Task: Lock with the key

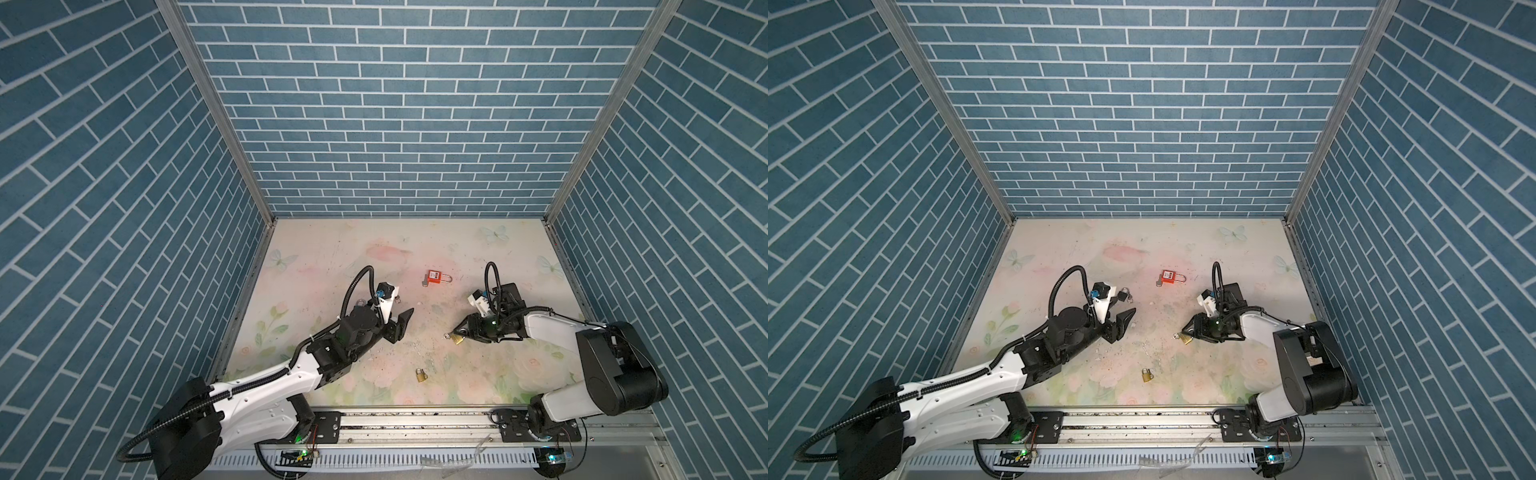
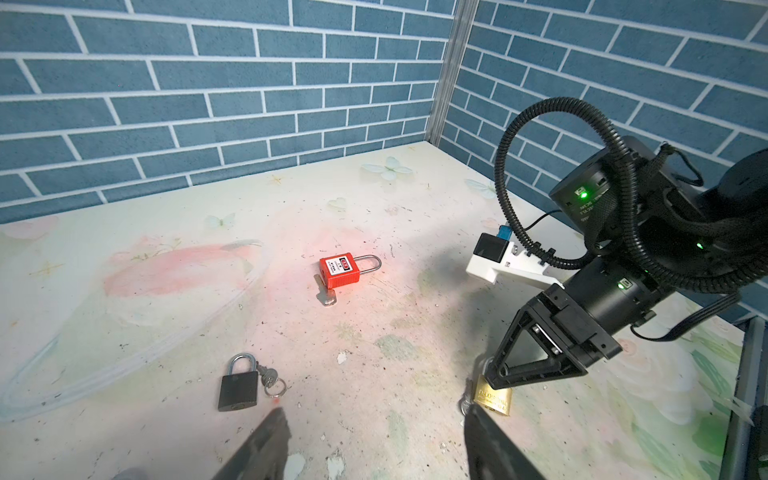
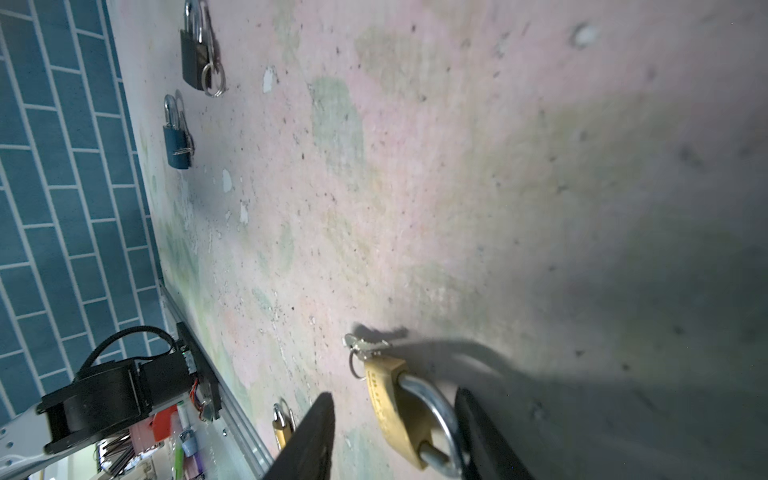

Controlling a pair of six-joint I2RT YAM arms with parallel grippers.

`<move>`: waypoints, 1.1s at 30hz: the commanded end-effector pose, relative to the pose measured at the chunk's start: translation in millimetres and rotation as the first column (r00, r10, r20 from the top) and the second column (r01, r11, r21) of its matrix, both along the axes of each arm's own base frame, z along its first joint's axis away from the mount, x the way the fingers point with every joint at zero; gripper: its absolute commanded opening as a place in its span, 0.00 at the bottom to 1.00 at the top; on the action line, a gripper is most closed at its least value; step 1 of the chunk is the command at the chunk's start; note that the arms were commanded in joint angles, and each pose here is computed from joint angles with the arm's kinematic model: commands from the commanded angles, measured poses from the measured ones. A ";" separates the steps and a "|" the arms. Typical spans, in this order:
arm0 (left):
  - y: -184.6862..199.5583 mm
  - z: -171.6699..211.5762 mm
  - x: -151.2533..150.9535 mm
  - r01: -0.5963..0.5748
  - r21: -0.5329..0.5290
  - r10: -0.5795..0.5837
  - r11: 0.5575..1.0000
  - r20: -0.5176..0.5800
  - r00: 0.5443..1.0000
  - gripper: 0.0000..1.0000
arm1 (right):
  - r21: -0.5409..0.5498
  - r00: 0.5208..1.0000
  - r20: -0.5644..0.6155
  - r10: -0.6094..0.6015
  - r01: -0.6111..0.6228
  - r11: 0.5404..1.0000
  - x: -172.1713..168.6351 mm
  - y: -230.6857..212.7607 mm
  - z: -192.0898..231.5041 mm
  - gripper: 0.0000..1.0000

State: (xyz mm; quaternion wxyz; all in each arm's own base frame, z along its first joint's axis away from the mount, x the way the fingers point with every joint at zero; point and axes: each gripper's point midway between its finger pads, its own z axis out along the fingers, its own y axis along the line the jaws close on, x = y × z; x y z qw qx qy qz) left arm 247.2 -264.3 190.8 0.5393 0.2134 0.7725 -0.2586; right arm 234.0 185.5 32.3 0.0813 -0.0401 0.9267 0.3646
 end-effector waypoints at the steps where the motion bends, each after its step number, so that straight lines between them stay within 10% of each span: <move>1: -1.3 5.3 2.0 0.000 -0.022 0.000 1.000 0.013 1.000 0.68 | -0.119 0.999 -0.014 -0.031 0.029 0.992 -3.3 -17.6 -12.9 0.50; 33: 6.6 -2.0 -1.2 -0.017 -0.014 0.017 1.000 0.000 1.000 0.69 | -0.133 0.999 -0.037 0.010 -0.015 0.991 5.1 7.5 -24.0 0.47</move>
